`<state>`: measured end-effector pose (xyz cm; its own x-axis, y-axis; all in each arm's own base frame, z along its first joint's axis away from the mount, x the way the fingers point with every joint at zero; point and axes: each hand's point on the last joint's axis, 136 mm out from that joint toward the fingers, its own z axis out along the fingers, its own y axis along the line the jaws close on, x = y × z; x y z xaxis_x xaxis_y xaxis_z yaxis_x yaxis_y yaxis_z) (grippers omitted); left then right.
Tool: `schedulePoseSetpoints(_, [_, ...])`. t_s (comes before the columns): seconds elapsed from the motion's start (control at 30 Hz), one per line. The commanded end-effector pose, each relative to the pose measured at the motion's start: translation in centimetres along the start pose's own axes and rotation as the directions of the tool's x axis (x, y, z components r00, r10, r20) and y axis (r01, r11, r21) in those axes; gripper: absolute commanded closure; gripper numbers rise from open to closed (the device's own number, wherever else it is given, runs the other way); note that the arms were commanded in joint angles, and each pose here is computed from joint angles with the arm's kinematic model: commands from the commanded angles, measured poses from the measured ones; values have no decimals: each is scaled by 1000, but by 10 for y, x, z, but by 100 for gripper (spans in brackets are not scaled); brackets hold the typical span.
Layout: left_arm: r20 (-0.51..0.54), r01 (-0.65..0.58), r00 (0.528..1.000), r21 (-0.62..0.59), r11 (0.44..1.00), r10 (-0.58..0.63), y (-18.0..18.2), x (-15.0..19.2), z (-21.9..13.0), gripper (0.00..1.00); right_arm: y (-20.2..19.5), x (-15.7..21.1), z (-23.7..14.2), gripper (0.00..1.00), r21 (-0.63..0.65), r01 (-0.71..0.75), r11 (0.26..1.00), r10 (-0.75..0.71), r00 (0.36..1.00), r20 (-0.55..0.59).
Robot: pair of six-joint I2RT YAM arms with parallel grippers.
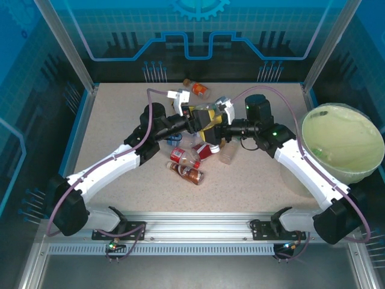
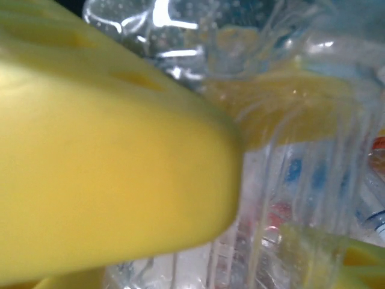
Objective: Put the plastic bottles in the bin
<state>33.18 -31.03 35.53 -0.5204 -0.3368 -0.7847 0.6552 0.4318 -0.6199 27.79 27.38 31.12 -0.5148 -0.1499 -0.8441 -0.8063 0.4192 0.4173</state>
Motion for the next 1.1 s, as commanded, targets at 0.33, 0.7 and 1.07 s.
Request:
schedulePoseSetpoints(0.33, [39,-49,998,-135,990,54,2,-32,-22,15,-31,-14,-46,53,310,-11,951,0,999,37])
schedulePoseSetpoints(0.7, [196,112,980,-369,923,-40,64,-47,-80,1,-80,-42,-162,58,709,-93,699,12,993,118])
schedulePoseSetpoints(1.07, [181,240,969,-534,810,-168,114,-22,-98,1,-96,-55,-306,58,928,-245,281,-40,963,267])
